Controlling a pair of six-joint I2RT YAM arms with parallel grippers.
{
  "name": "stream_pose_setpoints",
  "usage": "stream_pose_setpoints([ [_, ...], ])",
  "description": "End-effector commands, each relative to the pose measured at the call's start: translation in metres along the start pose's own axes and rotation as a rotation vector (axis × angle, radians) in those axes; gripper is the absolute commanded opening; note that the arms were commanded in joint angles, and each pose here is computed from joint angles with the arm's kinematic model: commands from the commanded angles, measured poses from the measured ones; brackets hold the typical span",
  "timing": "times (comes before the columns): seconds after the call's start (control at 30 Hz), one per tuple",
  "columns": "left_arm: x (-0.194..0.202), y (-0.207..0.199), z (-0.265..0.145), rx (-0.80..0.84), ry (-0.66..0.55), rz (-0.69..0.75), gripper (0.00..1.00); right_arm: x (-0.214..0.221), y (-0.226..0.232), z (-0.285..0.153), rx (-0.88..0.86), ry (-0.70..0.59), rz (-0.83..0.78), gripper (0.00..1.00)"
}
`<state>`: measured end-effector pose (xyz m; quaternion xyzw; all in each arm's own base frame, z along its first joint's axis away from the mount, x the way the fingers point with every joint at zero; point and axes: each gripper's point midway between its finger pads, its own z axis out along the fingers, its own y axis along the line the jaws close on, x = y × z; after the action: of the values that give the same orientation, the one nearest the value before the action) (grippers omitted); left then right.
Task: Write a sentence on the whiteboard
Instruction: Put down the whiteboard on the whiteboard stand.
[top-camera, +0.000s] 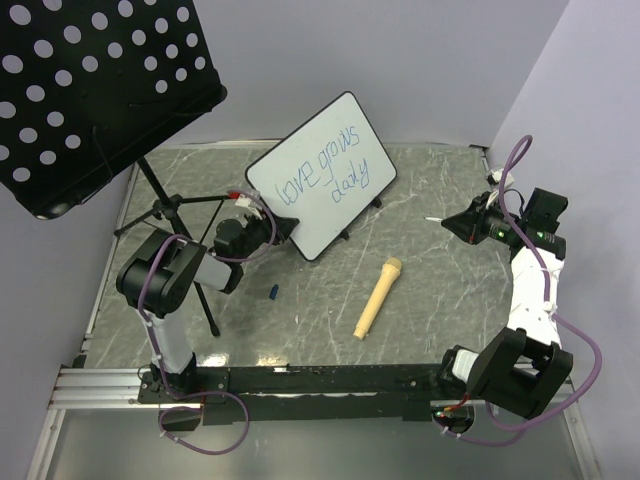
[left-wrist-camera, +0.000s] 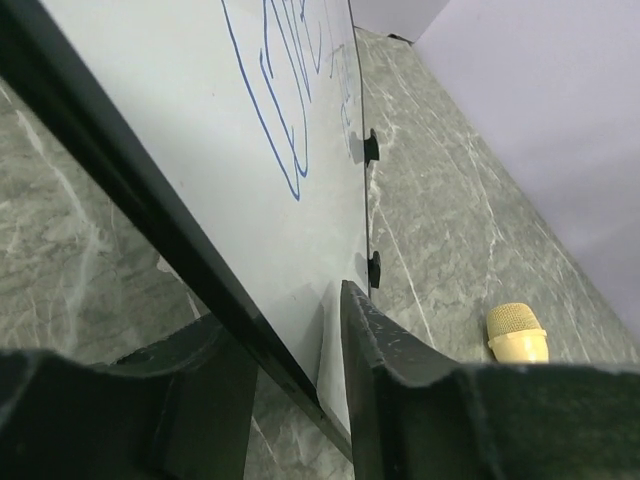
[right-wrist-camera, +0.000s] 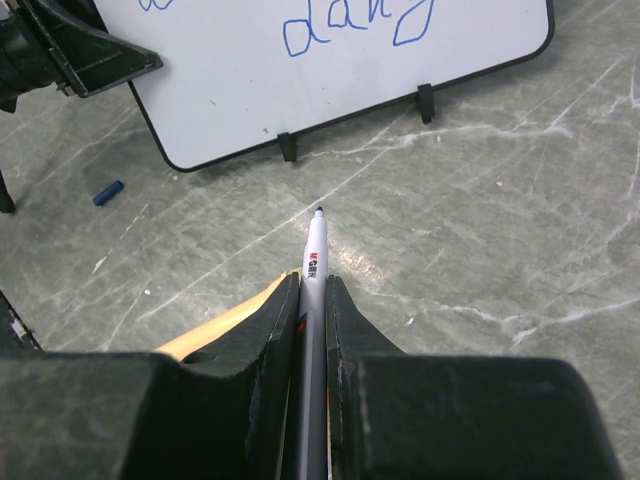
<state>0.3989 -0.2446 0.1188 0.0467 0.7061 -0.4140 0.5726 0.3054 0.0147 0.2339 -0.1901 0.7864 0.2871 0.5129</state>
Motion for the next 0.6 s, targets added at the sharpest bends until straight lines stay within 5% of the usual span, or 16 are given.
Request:
stream_pose_setpoints([
  [0.0, 0.001, 0.000, 0.000, 0.003, -0.005, 0.024, 0.44, -0.003, 0.004, -0.001, -0.034, -0.023, -0.024, 0.00],
  [0.57, -0.036, -0.030, -0.018, 0.030, -0.044, 0.038, 0.85, -0.004, 0.006, -0.001, -0.037, -0.026, -0.030, 0.00],
])
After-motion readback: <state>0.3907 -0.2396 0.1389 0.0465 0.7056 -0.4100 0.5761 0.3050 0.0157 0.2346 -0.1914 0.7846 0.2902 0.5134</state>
